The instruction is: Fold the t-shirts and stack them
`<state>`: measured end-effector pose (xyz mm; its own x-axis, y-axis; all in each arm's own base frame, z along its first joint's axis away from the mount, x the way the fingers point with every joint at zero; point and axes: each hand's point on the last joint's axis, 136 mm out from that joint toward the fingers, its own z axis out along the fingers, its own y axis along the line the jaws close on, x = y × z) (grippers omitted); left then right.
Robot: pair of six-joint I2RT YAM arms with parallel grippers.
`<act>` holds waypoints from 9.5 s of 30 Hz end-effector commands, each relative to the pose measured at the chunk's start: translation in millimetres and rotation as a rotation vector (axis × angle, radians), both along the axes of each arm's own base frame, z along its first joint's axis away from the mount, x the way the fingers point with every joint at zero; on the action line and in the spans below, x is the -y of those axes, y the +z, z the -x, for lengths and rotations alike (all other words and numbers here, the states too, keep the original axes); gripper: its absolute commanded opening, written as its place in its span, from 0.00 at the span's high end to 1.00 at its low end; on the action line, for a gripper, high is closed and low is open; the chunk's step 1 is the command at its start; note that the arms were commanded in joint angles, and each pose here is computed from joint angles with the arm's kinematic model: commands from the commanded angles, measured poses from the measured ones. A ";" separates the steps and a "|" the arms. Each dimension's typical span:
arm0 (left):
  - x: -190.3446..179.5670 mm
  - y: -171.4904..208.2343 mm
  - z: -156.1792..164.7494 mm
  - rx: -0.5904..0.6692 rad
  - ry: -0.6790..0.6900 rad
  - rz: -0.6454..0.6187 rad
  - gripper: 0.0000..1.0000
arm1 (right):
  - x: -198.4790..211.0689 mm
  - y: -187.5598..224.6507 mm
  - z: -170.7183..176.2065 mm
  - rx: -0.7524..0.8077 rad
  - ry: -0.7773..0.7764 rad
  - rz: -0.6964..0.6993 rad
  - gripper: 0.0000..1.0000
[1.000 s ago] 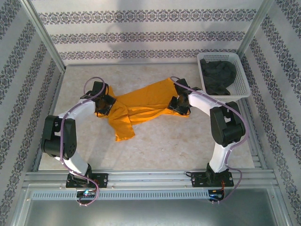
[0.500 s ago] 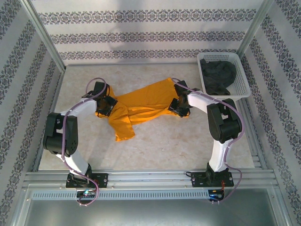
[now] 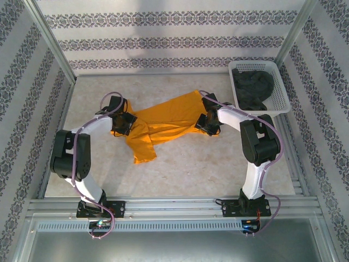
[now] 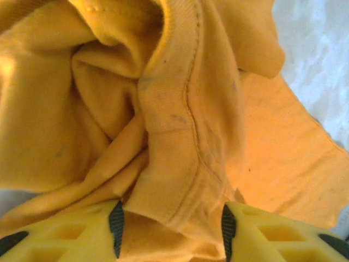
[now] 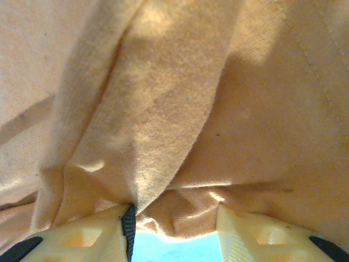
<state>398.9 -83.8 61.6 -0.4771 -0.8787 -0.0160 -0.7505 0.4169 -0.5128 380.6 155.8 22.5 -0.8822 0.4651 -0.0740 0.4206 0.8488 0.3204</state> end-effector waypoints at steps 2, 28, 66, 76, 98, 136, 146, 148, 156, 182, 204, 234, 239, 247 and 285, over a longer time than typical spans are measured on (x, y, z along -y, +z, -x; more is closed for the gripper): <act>2.7 5.2 -18.4 0.046 0.009 0.015 0.62 | 2.1 -13.7 6.7 -0.038 -0.019 -0.001 0.55; -121.0 77.3 134.1 0.067 0.170 -0.219 1.00 | 39.2 -15.6 -26.5 -0.018 -0.046 0.099 0.67; -25.0 -50.5 147.3 -0.249 0.000 -0.103 0.51 | -13.9 92.0 18.6 0.208 0.202 0.042 0.61; -51.7 -15.2 141.9 -0.200 0.011 -0.256 1.00 | 37.0 90.6 25.0 0.221 0.016 0.091 0.61; -108.4 22.5 207.9 -0.078 0.232 -0.310 1.00 | 44.8 53.6 -31.3 0.076 -0.394 0.017 0.56; -122.7 220.0 63.0 0.482 0.244 -0.226 1.00 | 81.0 303.5 -123.2 0.748 -0.379 -0.065 1.00; -145.8 338.6 134.4 0.856 0.399 -0.346 1.00 | 123.5 421.1 -9.1 1.169 -0.398 0.027 1.00; -149.6 357.6 154.9 0.913 0.428 -0.385 1.00 | 133.3 429.8 16.2 1.215 -0.428 0.048 1.00; -136.8 334.6 120.8 0.802 0.364 -0.274 1.00 | 115.6 402.3 6.8 1.118 -0.370 -0.006 1.00; -193.7 443.6 -47.3 0.969 0.228 -0.210 1.00 | 88.4 468.1 -176.8 1.160 -0.235 -0.324 1.00; -114.7 76.6 145.8 0.118 0.165 -0.124 0.41 | 123.0 102.4 30.9 0.323 -0.288 0.083 0.39; -82.2 -42.0 85.4 -0.126 0.096 -0.081 0.67 | 76.3 -5.4 10.0 -0.136 -0.075 0.200 0.58; -93.9 -40.2 110.1 -0.176 0.054 -0.148 0.60 | 80.8 -10.1 61.6 -0.220 -0.101 0.171 0.58; -117.7 -22.5 122.4 -0.171 -0.001 -0.204 0.53 | 70.7 8.5 69.8 -0.125 -0.122 0.067 0.53; 6.7 -40.4 270.2 -0.336 -0.192 -0.139 1.00 | 114.6 29.6 132.8 -0.004 -0.308 0.052 0.42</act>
